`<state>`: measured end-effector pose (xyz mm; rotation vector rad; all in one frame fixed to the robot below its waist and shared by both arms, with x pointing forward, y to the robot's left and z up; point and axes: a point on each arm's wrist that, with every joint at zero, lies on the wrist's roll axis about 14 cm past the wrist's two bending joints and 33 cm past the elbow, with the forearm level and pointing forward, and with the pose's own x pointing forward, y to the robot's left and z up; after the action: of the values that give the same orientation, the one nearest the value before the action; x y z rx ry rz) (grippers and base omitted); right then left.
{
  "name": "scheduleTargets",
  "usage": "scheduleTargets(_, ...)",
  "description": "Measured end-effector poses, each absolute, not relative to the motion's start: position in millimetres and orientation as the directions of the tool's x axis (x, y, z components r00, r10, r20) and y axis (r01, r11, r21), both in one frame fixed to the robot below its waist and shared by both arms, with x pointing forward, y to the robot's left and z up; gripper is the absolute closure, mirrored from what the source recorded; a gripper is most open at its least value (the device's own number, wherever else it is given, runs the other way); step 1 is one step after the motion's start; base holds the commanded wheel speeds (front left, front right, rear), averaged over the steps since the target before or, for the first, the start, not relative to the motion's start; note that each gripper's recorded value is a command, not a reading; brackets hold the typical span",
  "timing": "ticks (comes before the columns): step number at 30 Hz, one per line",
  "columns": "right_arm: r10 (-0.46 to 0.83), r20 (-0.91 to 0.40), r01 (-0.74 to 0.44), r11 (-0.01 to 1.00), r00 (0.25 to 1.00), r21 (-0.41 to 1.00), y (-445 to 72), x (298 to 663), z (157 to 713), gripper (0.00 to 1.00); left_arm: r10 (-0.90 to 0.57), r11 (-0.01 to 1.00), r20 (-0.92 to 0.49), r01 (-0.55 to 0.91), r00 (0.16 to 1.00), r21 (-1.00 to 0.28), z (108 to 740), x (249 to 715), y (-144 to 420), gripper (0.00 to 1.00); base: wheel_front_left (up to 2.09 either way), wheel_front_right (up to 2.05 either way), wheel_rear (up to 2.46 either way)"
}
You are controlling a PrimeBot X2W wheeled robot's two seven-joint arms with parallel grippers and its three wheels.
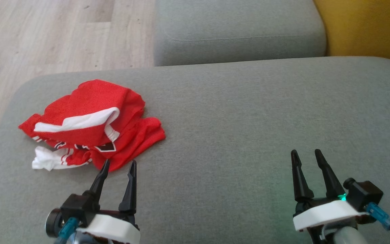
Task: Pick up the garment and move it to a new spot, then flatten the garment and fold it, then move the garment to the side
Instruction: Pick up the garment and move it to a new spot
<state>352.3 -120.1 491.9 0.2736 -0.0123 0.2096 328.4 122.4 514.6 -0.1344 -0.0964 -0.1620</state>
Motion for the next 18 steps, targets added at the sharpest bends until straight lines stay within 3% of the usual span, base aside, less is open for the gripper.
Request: scheduleTargets(18, 0.468, 0.021, -0.451, 0.84, 0.884, 0.302, -28.2, 351.6, 487.0, 0.0, 0.114, 0.99, 0.118, -0.102, 0.986, -0.101, 515.4, 294.2, 204.3, 0.0, 0.0, 0.0, 0.0)
